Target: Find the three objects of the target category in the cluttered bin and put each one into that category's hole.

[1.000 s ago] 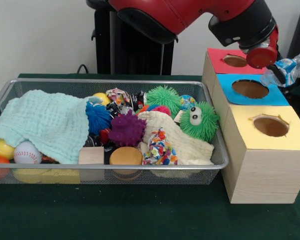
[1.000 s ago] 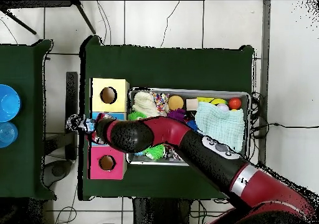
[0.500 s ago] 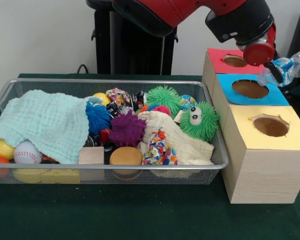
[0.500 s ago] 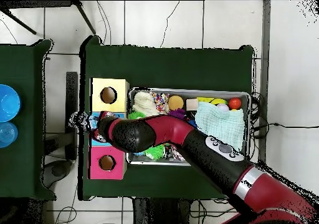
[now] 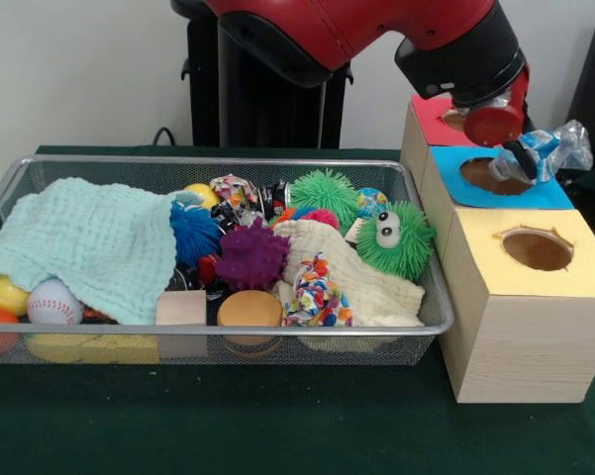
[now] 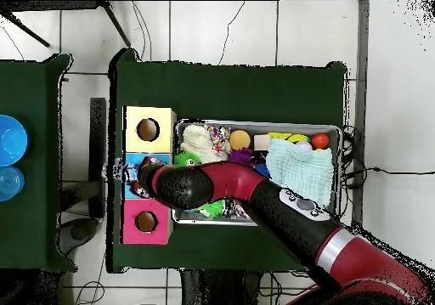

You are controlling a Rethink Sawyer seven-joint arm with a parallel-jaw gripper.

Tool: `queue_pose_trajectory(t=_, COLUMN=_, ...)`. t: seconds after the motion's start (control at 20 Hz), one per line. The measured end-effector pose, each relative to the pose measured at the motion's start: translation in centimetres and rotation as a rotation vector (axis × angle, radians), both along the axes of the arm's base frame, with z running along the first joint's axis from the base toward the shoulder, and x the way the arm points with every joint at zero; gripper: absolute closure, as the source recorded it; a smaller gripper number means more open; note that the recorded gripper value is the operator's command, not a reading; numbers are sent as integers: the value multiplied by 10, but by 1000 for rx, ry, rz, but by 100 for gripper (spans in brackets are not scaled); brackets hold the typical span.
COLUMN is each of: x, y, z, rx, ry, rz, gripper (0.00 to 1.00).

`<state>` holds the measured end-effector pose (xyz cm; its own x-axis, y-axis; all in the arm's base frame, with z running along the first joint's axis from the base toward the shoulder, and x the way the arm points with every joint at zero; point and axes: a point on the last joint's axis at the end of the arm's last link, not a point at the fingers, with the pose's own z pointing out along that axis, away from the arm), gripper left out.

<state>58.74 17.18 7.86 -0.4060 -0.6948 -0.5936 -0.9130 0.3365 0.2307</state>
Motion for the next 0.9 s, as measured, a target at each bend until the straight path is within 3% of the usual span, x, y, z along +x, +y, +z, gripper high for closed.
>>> queue_pose_trajectory(t=0.2, x=-7, y=1, z=-9, rx=-5, ry=32, rz=8, gripper=100)
queue_pose_trajectory(t=0.9, x=-5, y=-2, z=-12, rx=-17, ry=40, rz=8, gripper=100)
